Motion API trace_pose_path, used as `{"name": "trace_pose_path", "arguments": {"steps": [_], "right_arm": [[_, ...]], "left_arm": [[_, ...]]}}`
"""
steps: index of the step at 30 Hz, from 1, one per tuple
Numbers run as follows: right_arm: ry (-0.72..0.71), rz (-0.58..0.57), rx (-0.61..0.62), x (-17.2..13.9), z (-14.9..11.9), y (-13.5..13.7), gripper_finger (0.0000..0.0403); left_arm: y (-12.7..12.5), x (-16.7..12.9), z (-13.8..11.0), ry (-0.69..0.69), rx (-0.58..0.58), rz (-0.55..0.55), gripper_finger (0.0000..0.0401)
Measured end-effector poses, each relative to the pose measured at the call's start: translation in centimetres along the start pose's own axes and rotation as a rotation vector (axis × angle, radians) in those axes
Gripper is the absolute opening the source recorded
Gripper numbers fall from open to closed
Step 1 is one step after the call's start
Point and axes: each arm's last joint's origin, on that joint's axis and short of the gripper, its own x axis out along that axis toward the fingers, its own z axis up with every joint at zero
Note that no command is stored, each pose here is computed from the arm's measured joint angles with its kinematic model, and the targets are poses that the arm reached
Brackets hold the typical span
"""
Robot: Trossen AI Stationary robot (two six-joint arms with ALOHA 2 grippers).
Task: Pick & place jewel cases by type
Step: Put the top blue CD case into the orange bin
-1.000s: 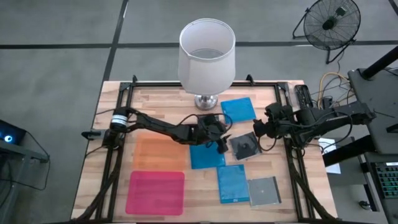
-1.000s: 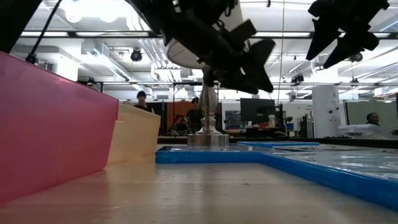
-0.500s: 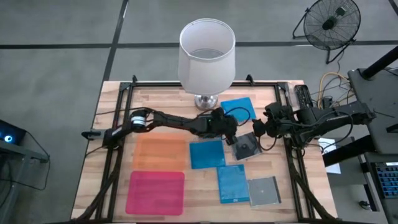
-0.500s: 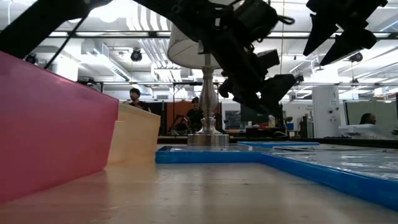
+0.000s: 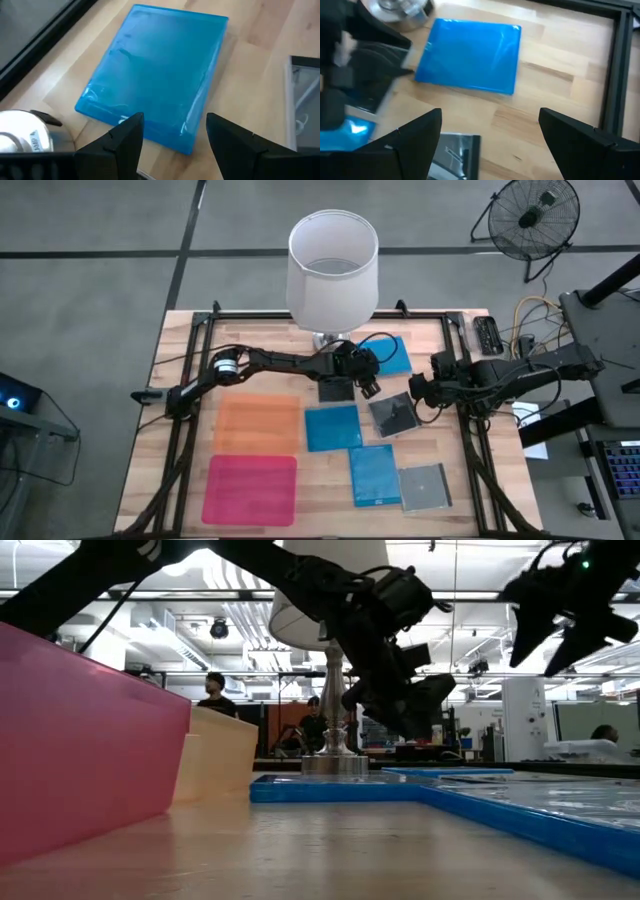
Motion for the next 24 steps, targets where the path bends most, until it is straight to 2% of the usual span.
{"name": "trace_pose_path", "arguments": {"steps": [5, 13, 19, 24], "right_arm": [[0.021, -0.028, -0.023, 1.5, -1.5, -0.9, 0.0329], [-0.004, 0.045, -0.066, 3.9, -3.1, -1.8, 0.0329], [0.005, 0.038, -0.096, 4.8, -3.0, -2.2, 0.0329], [-0.003, 0.05, -0.116, 4.4, -2.2, -1.9, 0.0329]], "left_arm": [[0.8, 0.4, 0.2, 0.012, -0.019, -0.031, 0.02], [0.6, 0.4, 0.2, 0.017, -0.008, -0.074, 0.02], [0.6, 0.4, 0.3, 0.009, -0.002, -0.078, 0.02], [0.6, 1.1, -0.1, 0.007, -0.004, -0.069, 0.02]]}}
